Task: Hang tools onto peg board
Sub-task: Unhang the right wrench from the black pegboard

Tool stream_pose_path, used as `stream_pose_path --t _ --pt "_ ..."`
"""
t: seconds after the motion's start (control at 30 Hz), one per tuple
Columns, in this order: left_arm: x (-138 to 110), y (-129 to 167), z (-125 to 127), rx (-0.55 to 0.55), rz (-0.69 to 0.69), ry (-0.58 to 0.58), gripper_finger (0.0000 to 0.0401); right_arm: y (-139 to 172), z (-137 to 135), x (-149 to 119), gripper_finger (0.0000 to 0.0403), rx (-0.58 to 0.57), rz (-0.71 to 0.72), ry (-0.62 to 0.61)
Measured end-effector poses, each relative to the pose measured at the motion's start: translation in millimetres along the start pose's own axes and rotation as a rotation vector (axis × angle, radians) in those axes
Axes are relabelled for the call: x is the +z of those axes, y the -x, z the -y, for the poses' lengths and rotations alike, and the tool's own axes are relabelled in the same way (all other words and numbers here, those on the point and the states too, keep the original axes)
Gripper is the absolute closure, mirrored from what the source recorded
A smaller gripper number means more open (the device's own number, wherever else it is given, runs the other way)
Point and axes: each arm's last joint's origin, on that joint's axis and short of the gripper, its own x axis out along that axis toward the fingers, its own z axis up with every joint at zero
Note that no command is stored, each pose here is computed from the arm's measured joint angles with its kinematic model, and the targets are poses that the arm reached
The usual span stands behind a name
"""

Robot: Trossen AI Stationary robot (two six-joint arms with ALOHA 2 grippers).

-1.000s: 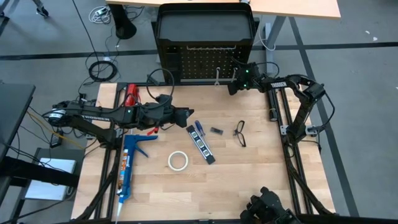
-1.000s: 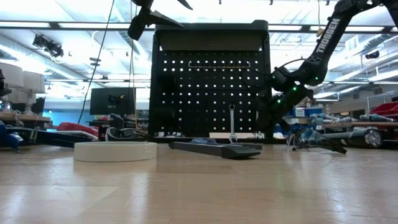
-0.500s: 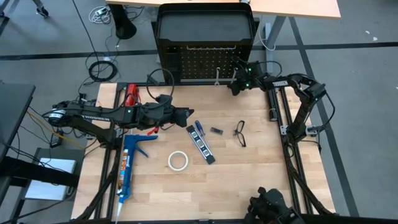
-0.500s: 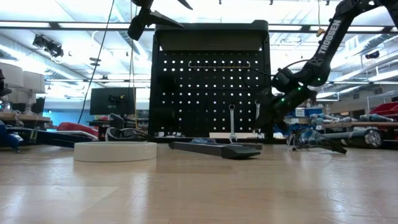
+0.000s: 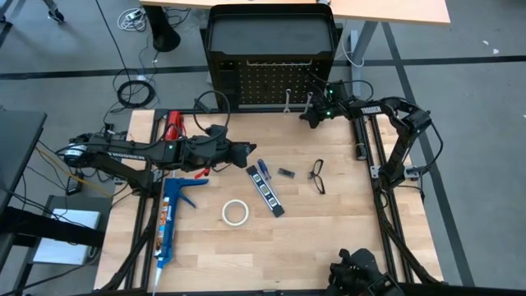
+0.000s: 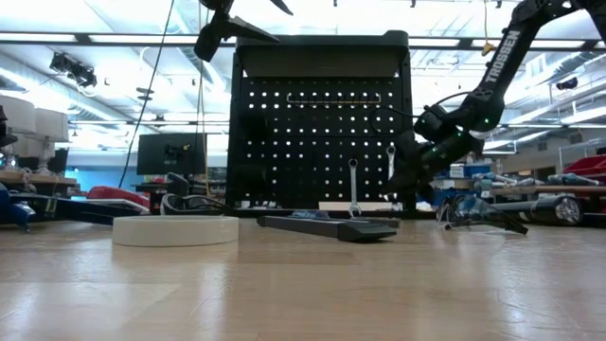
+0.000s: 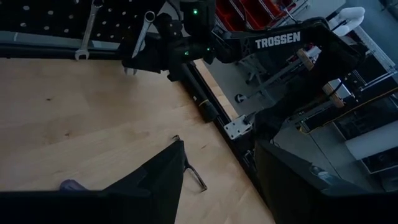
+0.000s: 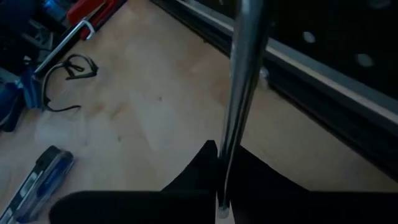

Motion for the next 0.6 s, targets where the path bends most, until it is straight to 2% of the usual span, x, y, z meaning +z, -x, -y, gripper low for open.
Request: stream_pose_path --t 0.3,0.47,0.6 --pt "0 0 0 0.006 0.002 -0.002 0.0200 2 -1 -4 0.0367 -0.007 -0.038 -0.017" --pt "0 0 -1 0.013 0.008 -0.003 0.0200 14 -10 1 0.0377 -0.055 -0.012 0.047" --pt "0 0 -1 0.023 0.022 -0.006 0.0200 23 -16 -4 0.0366 -0.099 0.003 0.074"
